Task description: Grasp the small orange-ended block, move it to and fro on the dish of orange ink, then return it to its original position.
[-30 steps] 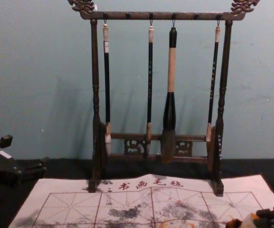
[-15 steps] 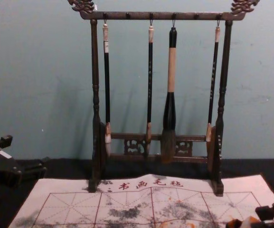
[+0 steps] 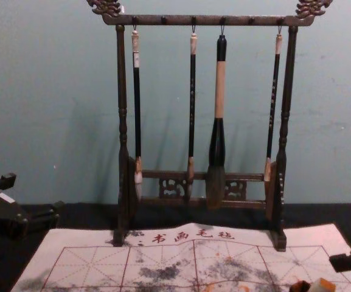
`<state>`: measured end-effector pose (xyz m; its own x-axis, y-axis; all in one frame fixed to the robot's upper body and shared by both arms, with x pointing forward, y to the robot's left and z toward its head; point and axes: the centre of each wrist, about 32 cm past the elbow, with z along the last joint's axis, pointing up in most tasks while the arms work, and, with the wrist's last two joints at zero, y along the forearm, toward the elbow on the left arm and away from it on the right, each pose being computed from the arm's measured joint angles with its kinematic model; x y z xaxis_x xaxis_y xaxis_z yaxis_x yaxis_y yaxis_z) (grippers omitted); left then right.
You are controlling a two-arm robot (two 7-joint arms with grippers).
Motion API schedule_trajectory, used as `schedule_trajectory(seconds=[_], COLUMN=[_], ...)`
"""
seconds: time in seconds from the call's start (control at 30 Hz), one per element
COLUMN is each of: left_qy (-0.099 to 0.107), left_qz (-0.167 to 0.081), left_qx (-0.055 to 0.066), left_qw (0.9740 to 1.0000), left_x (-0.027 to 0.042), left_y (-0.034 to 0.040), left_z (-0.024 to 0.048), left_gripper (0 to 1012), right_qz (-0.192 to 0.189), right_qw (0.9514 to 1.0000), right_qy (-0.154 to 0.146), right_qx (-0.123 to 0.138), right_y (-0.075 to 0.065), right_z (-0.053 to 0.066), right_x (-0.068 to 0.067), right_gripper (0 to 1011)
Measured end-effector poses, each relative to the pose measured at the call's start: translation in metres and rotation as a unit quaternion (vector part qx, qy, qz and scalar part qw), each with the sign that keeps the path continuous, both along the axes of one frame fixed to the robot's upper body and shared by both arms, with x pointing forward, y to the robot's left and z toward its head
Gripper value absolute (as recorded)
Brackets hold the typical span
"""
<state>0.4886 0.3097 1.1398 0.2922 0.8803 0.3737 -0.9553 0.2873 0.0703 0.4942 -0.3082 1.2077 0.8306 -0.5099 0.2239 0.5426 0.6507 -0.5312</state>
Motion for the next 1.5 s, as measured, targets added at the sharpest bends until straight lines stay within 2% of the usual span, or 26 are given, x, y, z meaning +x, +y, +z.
schedule_trajectory(seconds=[0.07, 0.1, 0.33, 0.47, 0.63, 0.7, 0.73, 0.77, 0.87, 0.9, 0.93, 0.97, 1.0, 1.03, 1.17, 1.2, 1.27, 1.3, 1.33, 1.4, 1.5], left_qy=[0.000, 0.000, 0.000, 0.000, 0.000, 0.000, 0.000, 0.000, 0.000, 0.000, 0.000, 0.000, 0.000, 0.000, 0.000, 0.000, 0.000, 0.000, 0.000, 0.000, 0.000], left_qz=[0.000, 0.000, 0.000, 0.000, 0.000, 0.000, 0.000, 0.000, 0.000, 0.000, 0.000, 0.000, 0.000, 0.000, 0.000, 0.000, 0.000, 0.000, 0.000, 0.000, 0.000], left_qx=[0.000, 0.000, 0.000, 0.000, 0.000, 0.000, 0.000, 0.000, 0.000, 0.000, 0.000, 0.000, 0.000, 0.000, 0.000, 0.000, 0.000, 0.000, 0.000, 0.000, 0.000], left_qw=[1.0000, 1.0000, 1.0000, 1.0000, 1.0000, 1.0000, 1.0000, 1.0000, 1.0000, 1.0000, 1.0000, 1.0000, 1.0000, 1.0000, 1.0000, 1.0000, 1.0000, 1.0000, 1.0000, 1.0000, 1.0000], left_x=[0.0000, 0.0000, 0.0000, 0.0000, 0.0000, 0.0000, 0.0000, 0.0000, 0.0000, 0.0000, 0.0000, 0.0000, 0.0000, 0.0000, 0.0000, 0.0000, 0.0000, 0.0000, 0.0000, 0.0000, 0.0000], left_y=[0.0000, 0.0000, 0.0000, 0.0000, 0.0000, 0.0000, 0.0000, 0.0000, 0.0000, 0.0000, 0.0000, 0.0000, 0.0000, 0.0000, 0.0000, 0.0000, 0.0000, 0.0000, 0.0000, 0.0000, 0.0000], left_z=[0.0000, 0.0000, 0.0000, 0.0000, 0.0000, 0.0000, 0.0000, 0.0000, 0.0000, 0.0000, 0.0000, 0.0000, 0.0000, 0.0000, 0.0000, 0.0000, 0.0000, 0.0000, 0.0000, 0.0000, 0.0000], left_gripper=[1001, 1001, 1001, 1001, 1001, 1001, 1001, 1001, 1001, 1001, 1001, 1002, 1001, 1001, 1001, 1001, 1001, 1001, 1001, 1002, 1001], right_qz=[0.000, 0.000, 0.000, -0.002, -0.017, -0.033, -0.043, -0.063, -0.103, -0.133, -0.146, -0.172, -0.183, -0.210, -0.257, -0.277, -0.290, -0.301, -0.307, -0.320, -0.334], right_qw=[1.0000, 1.0000, 1.0000, 0.9999, 0.9980, 0.9945, 0.9922, 0.9875, 0.9770, 0.9679, 0.9632, 0.9536, 0.9497, 0.9403, 0.9218, 0.9135, 0.9070, 0.9020, 0.9002, 0.8974, 0.8977], right_qy=[0.000, 0.000, 0.000, -0.014, -0.049, -0.077, -0.090, -0.112, -0.156, -0.191, -0.206, -0.232, -0.240, -0.256, -0.283, -0.293, -0.302, -0.307, -0.307, -0.302, -0.286], right_qx=[0.000, 0.000, 0.000, 0.003, 0.036, 0.064, 0.075, 0.091, 0.102, 0.095, 0.091, 0.086, 0.084, 0.079, 0.064, 0.056, 0.046, 0.036, 0.032, 0.025, 0.024], right_y=[0.000, 0.000, 0.000, 0.002, 0.001, 0.000, 0.000, 0.000, 0.002, 0.006, 0.008, 0.012, 0.013, 0.017, 0.024, 0.028, 0.031, 0.035, 0.036, 0.040, 0.043], right_z=[0.000, 0.000, 0.000, 0.002, 0.006, 0.007, 0.007, 0.005, 0.001, -0.005, -0.009, -0.016, -0.019, -0.028, -0.051, -0.062, -0.072, -0.082, -0.088, -0.101, -0.113], right_x=[0.000, 0.000, 0.000, -0.002, -0.006, -0.010, -0.012, -0.015, -0.021, -0.026, -0.028, -0.032, -0.034, -0.038, -0.046, -0.049, -0.052, -0.055, -0.057, -0.060, -0.063], right_gripper=[784, 840, 1003, 1002, 1002, 1002, 1000, 1002, 1002, 1002, 1002, 1002, 1002, 1002, 1002, 1002, 1002, 1000, 1002, 1002, 1002])
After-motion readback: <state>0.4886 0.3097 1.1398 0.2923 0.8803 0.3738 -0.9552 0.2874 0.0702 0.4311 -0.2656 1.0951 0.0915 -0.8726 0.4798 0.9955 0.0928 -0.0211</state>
